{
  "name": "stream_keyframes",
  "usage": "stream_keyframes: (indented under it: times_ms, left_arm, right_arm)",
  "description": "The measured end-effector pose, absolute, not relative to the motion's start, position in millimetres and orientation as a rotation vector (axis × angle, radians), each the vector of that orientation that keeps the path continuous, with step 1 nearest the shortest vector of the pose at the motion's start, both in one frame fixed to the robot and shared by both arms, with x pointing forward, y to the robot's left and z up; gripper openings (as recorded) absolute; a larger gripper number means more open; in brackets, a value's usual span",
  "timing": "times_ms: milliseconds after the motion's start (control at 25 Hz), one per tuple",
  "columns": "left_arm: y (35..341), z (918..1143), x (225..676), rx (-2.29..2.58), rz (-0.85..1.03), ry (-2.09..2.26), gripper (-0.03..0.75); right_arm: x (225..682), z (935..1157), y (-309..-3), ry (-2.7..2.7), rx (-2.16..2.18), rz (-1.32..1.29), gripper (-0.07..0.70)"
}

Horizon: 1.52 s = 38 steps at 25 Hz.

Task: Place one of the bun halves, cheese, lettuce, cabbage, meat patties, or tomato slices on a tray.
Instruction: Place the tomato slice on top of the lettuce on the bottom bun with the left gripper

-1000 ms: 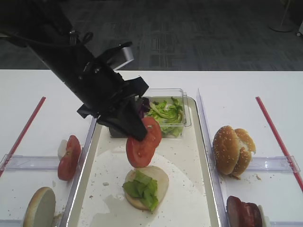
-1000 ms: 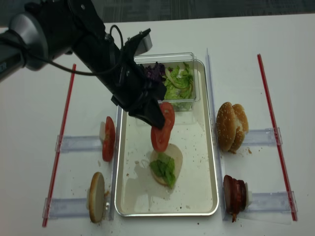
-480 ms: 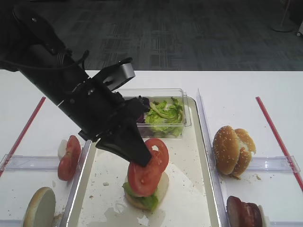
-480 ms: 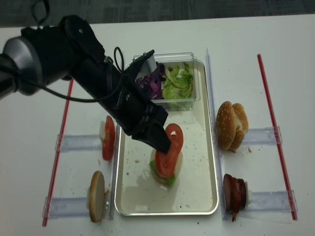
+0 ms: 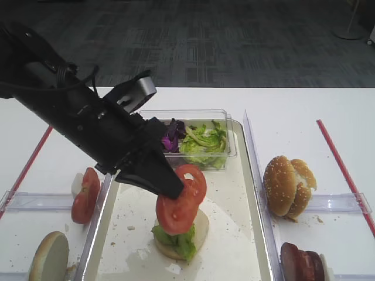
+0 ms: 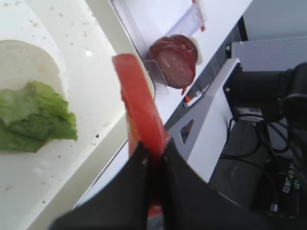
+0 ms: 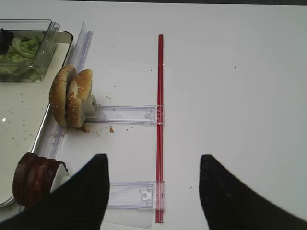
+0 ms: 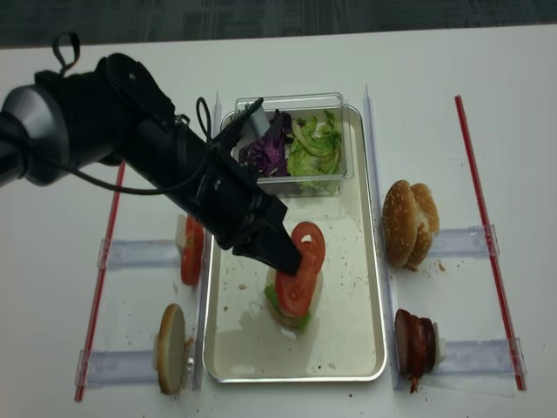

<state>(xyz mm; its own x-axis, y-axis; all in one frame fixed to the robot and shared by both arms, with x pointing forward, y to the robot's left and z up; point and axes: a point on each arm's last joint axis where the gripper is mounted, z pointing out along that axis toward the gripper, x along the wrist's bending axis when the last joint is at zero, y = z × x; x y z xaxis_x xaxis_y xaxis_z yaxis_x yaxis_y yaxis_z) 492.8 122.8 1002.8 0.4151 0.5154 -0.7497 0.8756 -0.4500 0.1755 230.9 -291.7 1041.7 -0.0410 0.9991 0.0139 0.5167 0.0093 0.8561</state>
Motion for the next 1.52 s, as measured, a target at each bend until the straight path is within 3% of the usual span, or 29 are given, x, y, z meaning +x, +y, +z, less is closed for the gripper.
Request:
stream_keyframes:
  times_ms: [360,840,1320,1520]
  left_arm:
    - [148.4,1000.7,510.1,2.043,-0.793,1.259,0.008]
    - [144.3,959.2,513.5,1.977,-0.940,1.351,0.008]
    - [133.2,954.3,505.1,1.917,-0.983,1.307,0.008]
    - [127.8,939.0,505.1,1.925,-1.033,1.332,0.008]
  right_arm:
    - [230.9,1041.7,-291.7,1.632,1.579,0.936,0.445]
    - [230.9,1041.7,-291.7,1.632,1.579,0.936,0.445]
    - [230.9,1041.7,-291.7,1.632,1.579,0.936,0.445]
    - [230.9,1041.7,-291.7,1.632,1.579,0.936,0.445]
